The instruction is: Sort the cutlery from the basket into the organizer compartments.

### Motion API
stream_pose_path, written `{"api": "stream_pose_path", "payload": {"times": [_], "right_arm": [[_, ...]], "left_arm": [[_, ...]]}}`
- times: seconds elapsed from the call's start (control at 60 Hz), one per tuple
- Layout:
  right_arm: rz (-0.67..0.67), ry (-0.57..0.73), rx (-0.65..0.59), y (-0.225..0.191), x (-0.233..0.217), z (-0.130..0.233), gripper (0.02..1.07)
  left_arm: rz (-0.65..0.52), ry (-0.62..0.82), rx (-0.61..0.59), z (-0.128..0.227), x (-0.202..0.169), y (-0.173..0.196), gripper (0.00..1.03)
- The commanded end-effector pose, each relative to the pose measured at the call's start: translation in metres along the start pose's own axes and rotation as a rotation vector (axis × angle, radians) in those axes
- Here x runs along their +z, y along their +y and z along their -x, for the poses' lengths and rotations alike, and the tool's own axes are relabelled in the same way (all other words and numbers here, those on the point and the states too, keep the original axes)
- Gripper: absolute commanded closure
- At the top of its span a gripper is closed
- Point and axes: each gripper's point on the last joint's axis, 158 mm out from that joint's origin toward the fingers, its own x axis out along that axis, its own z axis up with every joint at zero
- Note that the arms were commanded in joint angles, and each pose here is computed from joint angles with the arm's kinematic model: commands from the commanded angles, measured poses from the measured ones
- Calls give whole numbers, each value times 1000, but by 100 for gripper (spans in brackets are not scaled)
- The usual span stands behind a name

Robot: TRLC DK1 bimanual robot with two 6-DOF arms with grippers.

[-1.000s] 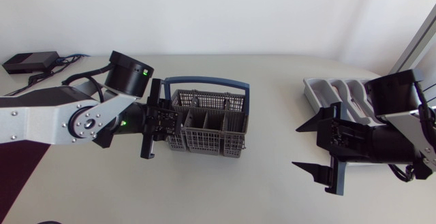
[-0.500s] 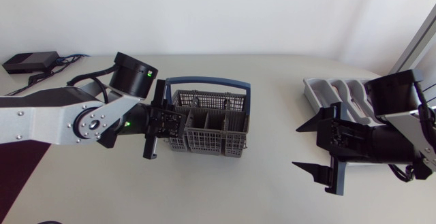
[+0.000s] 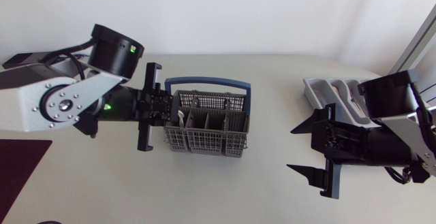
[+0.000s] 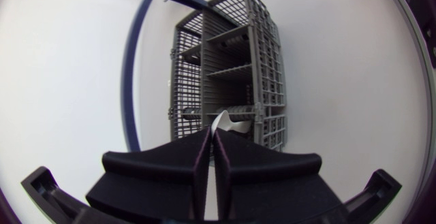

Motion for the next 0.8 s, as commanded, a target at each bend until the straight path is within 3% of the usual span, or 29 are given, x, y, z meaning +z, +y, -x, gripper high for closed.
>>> {"api": "stream_pose_path", "payload": {"times": [0.0, 0.233, 0.417, 0.583, 0.783], "right_arm": [[-27, -10, 3, 4, 7, 1, 11], [-68, -63, -28, -2, 31, 4, 11], [-124, -135, -135, -20, 63, 12, 11], [-121, -188, -241, -20, 105, 15, 11], [-135, -231, -280, -25, 146, 14, 12]], "left_arm": [[66, -22, 53, 17, 4, 22, 100], [259, -55, 128, 48, 7, 45, 100], [460, -96, 214, 84, 16, 69, 100], [753, -115, 169, 95, 23, 69, 100], [970, -123, 106, 94, 31, 64, 100]]}}
